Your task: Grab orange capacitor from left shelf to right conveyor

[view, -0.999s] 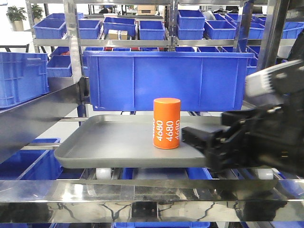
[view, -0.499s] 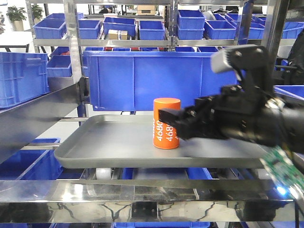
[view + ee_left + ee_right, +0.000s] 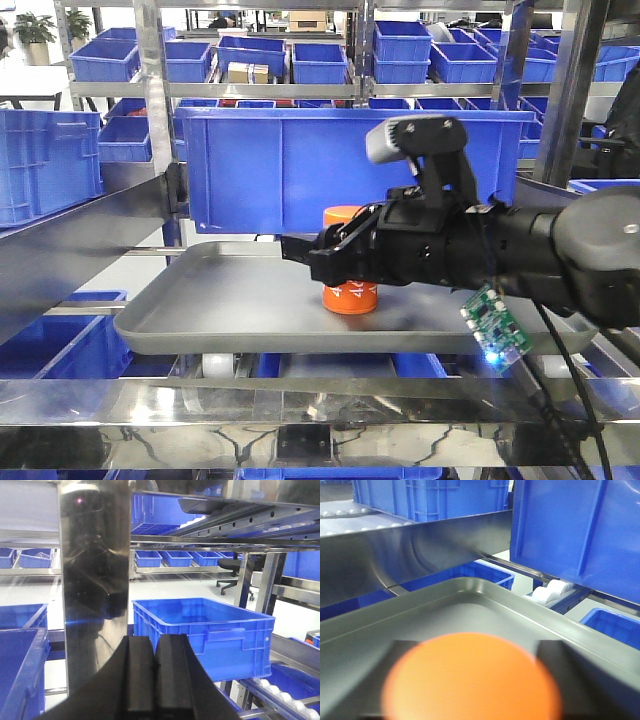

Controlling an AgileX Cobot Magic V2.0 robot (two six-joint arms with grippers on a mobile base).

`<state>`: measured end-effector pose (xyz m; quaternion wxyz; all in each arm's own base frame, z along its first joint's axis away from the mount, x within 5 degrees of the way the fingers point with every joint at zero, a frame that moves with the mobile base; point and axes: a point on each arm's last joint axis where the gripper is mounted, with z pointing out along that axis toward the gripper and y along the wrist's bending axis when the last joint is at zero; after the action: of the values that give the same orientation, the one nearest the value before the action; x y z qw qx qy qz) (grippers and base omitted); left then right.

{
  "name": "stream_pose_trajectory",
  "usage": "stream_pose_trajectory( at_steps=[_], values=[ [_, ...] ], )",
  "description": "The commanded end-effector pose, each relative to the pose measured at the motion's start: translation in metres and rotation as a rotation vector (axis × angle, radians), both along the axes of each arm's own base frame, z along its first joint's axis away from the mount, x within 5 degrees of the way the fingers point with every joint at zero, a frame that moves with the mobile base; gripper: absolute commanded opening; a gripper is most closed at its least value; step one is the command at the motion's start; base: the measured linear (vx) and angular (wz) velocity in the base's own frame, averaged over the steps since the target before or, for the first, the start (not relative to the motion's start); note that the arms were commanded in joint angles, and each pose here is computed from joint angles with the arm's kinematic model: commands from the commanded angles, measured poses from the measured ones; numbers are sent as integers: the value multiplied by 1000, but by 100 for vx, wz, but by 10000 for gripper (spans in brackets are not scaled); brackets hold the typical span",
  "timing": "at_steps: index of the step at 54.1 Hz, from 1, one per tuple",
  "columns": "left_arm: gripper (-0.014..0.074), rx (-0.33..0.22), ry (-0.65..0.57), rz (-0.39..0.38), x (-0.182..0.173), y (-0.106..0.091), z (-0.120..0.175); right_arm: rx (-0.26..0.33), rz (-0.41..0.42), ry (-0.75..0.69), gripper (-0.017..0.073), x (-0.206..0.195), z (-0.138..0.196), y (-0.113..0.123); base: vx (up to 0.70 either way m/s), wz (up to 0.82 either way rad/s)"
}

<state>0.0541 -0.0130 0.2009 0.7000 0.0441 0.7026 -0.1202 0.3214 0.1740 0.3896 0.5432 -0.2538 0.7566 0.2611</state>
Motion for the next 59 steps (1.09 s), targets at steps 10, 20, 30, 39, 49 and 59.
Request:
stream_pose_trajectory(
  at_steps=[10, 20, 30, 39, 49, 59],
  values=[
    [-6, -37, -109, -5, -2, 0, 18, 13, -19, -203, -13, -23, 50, -14, 0, 0],
    [-6, -37, -109, -5, -2, 0, 18, -56, -40, -374, -8, -68, 91, -37, 0, 0],
    [-6, -37, -109, -5, -2, 0, 18, -92, -121, -410, -8, -132, 125, -73, 0, 0],
    [-6, -37, -109, -5, -2, 0, 18, -157, -280, -305, -8, -175, 119, -109, 0, 0],
    [-6, -37, -109, -5, -2, 0, 18, -156, -380, -355, -8, -216, 80, -136, 0, 0],
    [-6, -37, -109, -5, -2, 0, 18, -78, -384, -388, -8, -247, 37, -148, 0, 0]
  ],
)
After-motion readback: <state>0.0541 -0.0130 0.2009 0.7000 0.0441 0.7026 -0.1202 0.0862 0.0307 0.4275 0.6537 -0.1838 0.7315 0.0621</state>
